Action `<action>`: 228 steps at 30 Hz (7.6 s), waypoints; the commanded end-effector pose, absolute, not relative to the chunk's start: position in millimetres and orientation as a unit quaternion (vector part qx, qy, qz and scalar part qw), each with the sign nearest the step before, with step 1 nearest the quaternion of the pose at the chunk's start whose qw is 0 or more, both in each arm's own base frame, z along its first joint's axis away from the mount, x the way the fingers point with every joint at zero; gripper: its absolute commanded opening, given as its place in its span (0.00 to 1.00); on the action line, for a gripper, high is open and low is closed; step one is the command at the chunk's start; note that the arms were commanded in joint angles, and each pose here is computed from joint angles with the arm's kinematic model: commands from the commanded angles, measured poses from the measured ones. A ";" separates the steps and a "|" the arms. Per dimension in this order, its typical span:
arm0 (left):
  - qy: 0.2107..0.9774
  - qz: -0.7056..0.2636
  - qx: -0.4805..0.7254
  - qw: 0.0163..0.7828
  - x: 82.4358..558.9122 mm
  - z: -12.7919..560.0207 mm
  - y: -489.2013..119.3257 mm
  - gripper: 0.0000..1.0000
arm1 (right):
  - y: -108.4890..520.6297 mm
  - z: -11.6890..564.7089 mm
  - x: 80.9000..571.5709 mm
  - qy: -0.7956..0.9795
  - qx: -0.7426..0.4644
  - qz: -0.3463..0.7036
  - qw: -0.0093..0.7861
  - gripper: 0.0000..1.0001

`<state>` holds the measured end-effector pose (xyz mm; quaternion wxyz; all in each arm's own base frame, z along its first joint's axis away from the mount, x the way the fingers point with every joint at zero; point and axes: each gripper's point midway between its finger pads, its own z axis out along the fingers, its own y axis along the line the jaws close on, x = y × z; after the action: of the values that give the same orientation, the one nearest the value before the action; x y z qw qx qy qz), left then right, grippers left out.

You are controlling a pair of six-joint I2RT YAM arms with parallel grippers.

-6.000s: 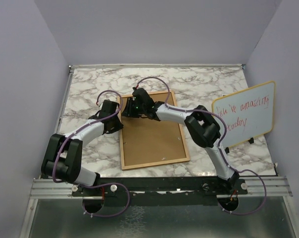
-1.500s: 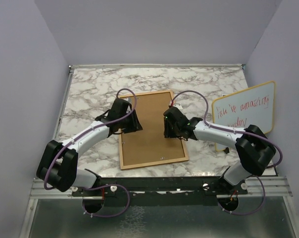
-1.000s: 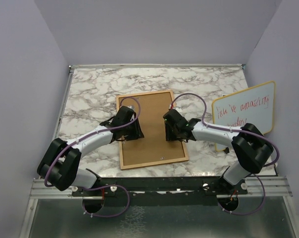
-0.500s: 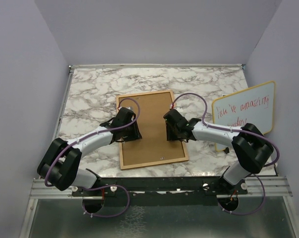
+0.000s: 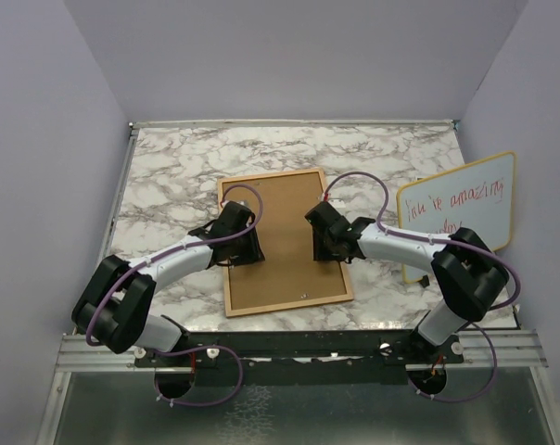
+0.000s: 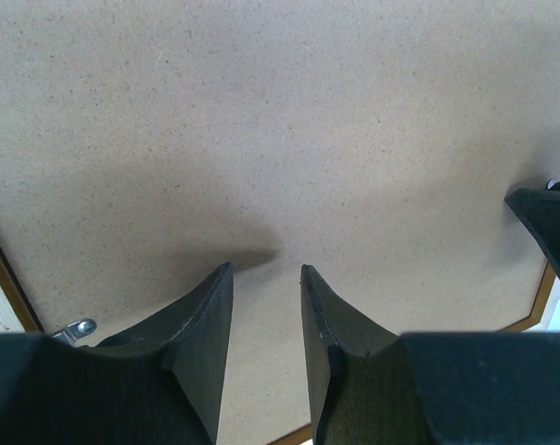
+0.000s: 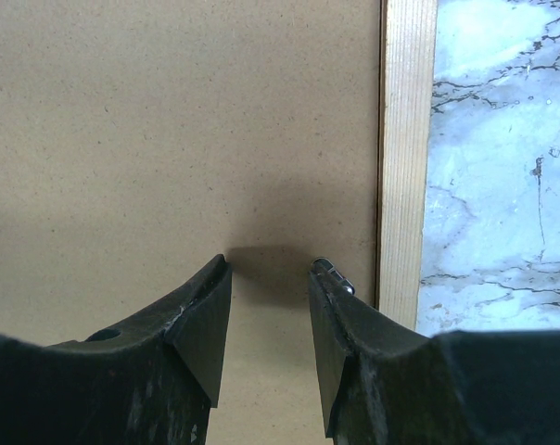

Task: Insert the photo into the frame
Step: Install the photo frame at the center of the board, then adjust the photo frame at the center of the board, then install the photo frame at the center of the board.

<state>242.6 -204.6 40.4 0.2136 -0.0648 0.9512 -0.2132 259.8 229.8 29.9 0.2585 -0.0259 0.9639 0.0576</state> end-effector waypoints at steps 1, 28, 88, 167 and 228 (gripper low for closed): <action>0.952 -0.201 -0.064 0.221 248.9 41.4 -203.5 0.36 | 188.7 8.3 247.3 0.974 -0.014 -0.032 0.223 0.44; 0.965 -0.143 -0.061 0.213 249.9 25.8 -186.5 0.34 | 179.9 1.2 221.4 0.983 -0.009 -0.011 0.181 0.44; 0.932 -0.073 -0.227 0.272 272.7 20.8 -95.7 0.38 | 263.7 36.1 446.5 0.956 -0.019 0.096 0.278 0.44; 0.933 -0.082 -0.223 0.269 279.5 22.0 -97.8 0.29 | 189.1 14.6 417.7 0.970 0.064 0.054 0.228 0.50; 0.896 -0.173 -0.215 0.347 337.6 88.3 -129.0 0.86 | 355.8 95.1 423.8 0.871 0.006 0.402 0.281 0.58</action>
<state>306.2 -131.7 87.7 0.3268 -0.2025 0.9032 -0.1911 407.4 332.4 88.6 0.2792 -0.0048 0.8861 0.3699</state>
